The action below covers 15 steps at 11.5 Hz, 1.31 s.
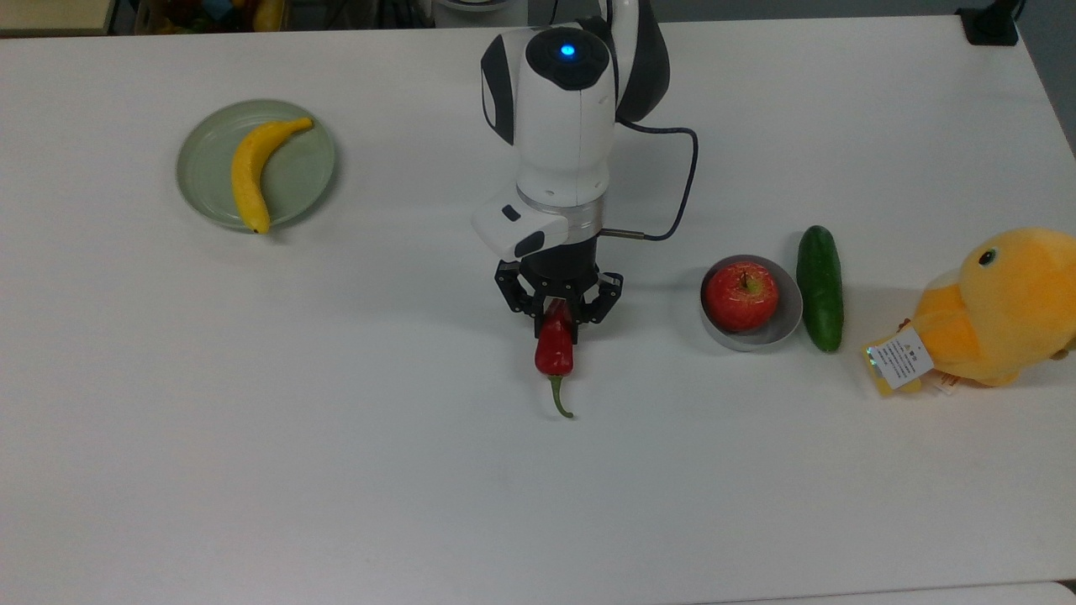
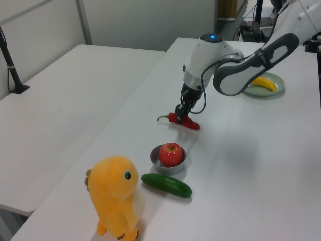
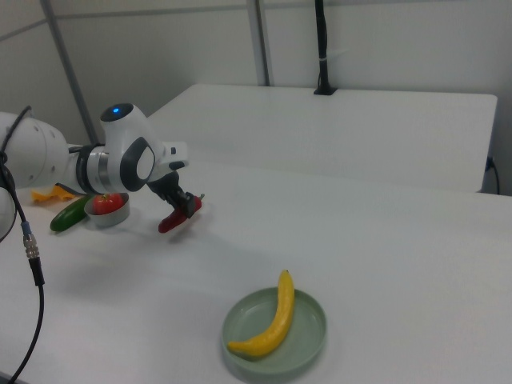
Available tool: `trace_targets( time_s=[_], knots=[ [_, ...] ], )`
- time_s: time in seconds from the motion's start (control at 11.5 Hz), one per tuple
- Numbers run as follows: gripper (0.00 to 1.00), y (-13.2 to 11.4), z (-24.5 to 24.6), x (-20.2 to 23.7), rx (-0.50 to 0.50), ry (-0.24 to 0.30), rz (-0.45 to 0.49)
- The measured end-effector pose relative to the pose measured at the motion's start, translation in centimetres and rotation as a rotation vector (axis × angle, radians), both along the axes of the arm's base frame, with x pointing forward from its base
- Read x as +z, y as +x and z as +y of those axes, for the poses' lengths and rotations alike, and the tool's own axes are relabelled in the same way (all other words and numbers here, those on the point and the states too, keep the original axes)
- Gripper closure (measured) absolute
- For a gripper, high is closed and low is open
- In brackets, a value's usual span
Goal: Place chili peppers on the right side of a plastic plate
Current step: 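Lift the pepper and carry it toward the green plate, then lower the pepper beside the plate rim and open the gripper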
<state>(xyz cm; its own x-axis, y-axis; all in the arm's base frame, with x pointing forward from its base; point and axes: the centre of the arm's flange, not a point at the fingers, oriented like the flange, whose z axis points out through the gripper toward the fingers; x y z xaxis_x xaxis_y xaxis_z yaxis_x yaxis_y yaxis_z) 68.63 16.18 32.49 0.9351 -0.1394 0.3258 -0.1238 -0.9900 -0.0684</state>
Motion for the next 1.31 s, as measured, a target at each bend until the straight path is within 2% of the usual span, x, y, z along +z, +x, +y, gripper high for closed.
trace_targets(
  time_s=[0.17,0.44,0.78,1.13,1.31],
  knots=[
    [0.6,0.1,-1.3,2.6,0.008,-0.016,-0.012],
    [0.6,-1.3,-5.7,7.6,0.14,-0.121,0.082],
    [0.6,-4.1,-17.2,13.3,0.207,-0.228,0.113],
    [0.6,-7.9,-30.8,13.6,0.204,-0.264,0.165],
    [0.6,-9.8,-36.1,12.7,0.162,-0.251,0.193]
  ],
)
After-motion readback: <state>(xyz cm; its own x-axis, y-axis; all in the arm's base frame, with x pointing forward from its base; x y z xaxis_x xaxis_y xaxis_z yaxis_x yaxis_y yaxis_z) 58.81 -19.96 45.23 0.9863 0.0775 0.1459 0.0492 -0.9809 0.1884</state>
